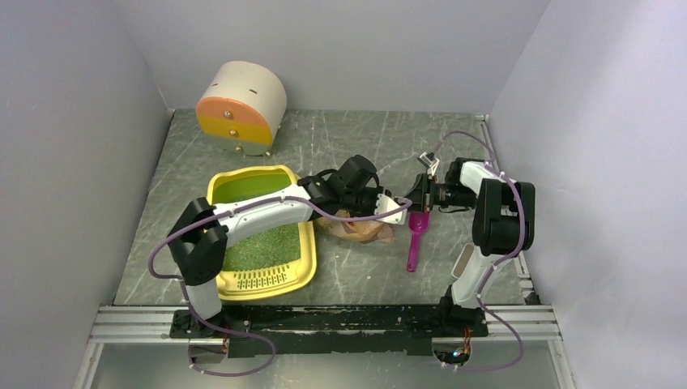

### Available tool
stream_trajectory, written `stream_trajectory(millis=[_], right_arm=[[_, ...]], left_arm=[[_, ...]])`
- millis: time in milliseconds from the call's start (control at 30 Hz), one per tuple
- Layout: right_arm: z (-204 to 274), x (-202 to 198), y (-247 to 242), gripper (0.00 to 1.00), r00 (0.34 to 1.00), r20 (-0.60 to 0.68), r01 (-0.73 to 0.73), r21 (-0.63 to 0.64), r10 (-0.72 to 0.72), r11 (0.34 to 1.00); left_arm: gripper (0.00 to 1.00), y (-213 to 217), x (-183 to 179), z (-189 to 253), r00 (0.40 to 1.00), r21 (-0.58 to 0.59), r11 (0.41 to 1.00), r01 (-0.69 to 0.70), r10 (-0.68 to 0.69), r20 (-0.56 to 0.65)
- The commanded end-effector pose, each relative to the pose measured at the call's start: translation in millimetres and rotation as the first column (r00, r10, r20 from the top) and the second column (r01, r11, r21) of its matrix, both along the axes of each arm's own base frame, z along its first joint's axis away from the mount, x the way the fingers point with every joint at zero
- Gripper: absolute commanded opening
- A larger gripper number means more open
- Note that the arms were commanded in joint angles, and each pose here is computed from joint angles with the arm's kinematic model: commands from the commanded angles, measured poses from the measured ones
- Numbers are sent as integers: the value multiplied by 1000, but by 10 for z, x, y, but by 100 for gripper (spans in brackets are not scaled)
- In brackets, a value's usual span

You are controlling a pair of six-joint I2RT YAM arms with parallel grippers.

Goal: Fill the litter box with clean litter
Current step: Close the cat litter bag at the center of the board.

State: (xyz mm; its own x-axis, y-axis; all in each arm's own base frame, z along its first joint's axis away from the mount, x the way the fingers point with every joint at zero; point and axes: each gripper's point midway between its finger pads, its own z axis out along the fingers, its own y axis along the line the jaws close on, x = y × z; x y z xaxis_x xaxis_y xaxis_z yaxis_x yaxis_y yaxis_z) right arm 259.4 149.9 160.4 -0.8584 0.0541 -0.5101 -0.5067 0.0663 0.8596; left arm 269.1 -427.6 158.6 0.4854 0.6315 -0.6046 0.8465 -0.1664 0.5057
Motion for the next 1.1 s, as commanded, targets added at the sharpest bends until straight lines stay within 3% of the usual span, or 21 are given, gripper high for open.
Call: stream_trajectory(millis=[0, 133, 267, 433, 667, 733, 833, 867, 900, 933, 1067], right_arm=[[340, 27, 18, 12, 997, 66, 45, 76, -50, 996], [445, 8, 5, 26, 989, 139, 46, 70, -55, 996], [448, 87, -196, 31, 976, 176, 122, 67, -132, 990], [355, 227, -392, 34, 972, 123, 190, 70, -198, 979], [343, 238, -321, 39, 983, 68, 164, 76, -169, 984], [473, 176, -207, 40, 986, 104, 121, 75, -129, 990], [773, -79, 61, 44, 963, 267, 17, 64, -33, 998], [851, -169, 128, 54, 946, 323, -12, 58, -8, 998], [907, -256, 170, 92, 925, 381, -30, 53, 8, 998], [947, -318, 189, 99, 903, 429, -40, 48, 16, 998], [982, -345, 130, 100, 849, 528, -14, 33, -5, 999]], left_arm=[[31, 200, 0, -301, 999, 144, 989, -30, 34, -21], [13, 240, 5, -324, 997, 161, 985, -57, 64, -35], [5, 241, 4, -194, 995, 128, 988, -82, 88, -45], [5, 224, -39, 100, 992, 65, 993, -102, 106, -63], [5, 280, -84, 137, 985, 81, 988, -130, 138, -105], [5, 294, -69, 151, 984, 67, 987, -146, 152, -92], [5, 311, -50, 204, 987, 34, 988, -150, 152, -60], [5, 328, -50, 198, 987, 33, 989, -148, 149, -53], [5, 344, -48, 188, 988, 38, 988, -147, 148, -45], [5, 347, -53, 176, 988, 42, 989, -144, 145, -46], [5, 327, -78, 154, 989, 39, 991, -130, 133, -60]])
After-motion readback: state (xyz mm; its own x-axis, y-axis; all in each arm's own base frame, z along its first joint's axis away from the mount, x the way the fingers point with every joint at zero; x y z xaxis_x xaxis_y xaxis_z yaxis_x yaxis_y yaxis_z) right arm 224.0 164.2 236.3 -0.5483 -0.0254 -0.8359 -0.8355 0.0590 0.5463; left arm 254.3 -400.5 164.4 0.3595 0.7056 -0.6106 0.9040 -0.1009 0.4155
